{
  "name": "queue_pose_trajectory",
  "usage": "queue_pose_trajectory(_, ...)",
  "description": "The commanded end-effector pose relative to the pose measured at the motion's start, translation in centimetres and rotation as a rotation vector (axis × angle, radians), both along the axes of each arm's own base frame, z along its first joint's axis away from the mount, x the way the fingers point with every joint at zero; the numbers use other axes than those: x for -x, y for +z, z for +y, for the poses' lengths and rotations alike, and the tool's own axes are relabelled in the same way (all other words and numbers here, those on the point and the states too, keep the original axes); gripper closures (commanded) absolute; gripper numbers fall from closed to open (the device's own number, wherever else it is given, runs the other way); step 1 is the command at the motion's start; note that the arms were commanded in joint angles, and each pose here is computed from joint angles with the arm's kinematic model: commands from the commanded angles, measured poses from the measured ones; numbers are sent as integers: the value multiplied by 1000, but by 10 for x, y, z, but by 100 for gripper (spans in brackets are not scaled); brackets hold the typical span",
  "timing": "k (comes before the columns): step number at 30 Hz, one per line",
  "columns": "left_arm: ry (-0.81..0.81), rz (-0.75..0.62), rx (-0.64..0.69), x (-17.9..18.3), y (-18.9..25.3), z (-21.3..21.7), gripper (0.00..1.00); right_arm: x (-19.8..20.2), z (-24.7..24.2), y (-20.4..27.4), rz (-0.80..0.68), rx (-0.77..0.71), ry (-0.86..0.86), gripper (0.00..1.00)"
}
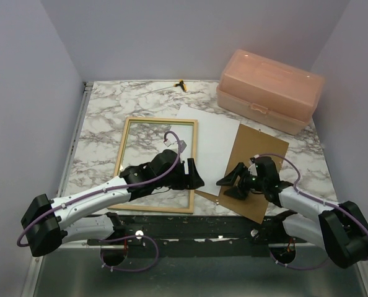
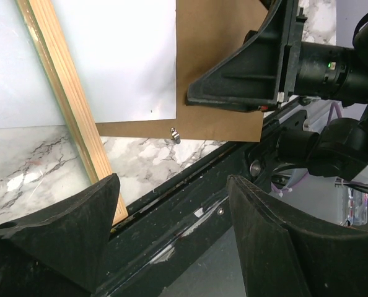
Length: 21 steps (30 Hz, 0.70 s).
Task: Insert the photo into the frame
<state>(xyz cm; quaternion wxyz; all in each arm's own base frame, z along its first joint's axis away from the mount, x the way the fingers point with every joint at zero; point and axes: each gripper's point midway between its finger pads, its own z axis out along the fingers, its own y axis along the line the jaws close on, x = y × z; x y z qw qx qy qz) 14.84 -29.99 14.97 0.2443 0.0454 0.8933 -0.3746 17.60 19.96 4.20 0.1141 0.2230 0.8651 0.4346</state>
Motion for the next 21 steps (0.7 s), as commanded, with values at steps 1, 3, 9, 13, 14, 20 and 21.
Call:
queue_pose_trajectory(1,26,-37,29,-6,6,-2,27,17,3,-15,86,12,-9,30)
queue_pose_trajectory(3,26,-37,29,-6,6,-1,27,22,5,-18,96,11,-5,30)
queue_pose_trajectory(9,25,-38,30,-6,6,-2,27,28,6,-35,116,31,-10,30)
queue_pose_trajectory(13,26,-38,31,-6,6,-1,27,26,2,-47,104,52,-32,30)
queue_pose_trajectory(14,25,-39,32,-5,6,-1,27,25,1,-50,103,56,-36,30)
queue_pose_trajectory(20,25,-40,33,-5,6,-1,27,15,6,-46,55,26,-40,31)
queue_pose_trajectory(21,25,-39,29,-6,6,-1,27,12,7,-43,37,23,-40,32)
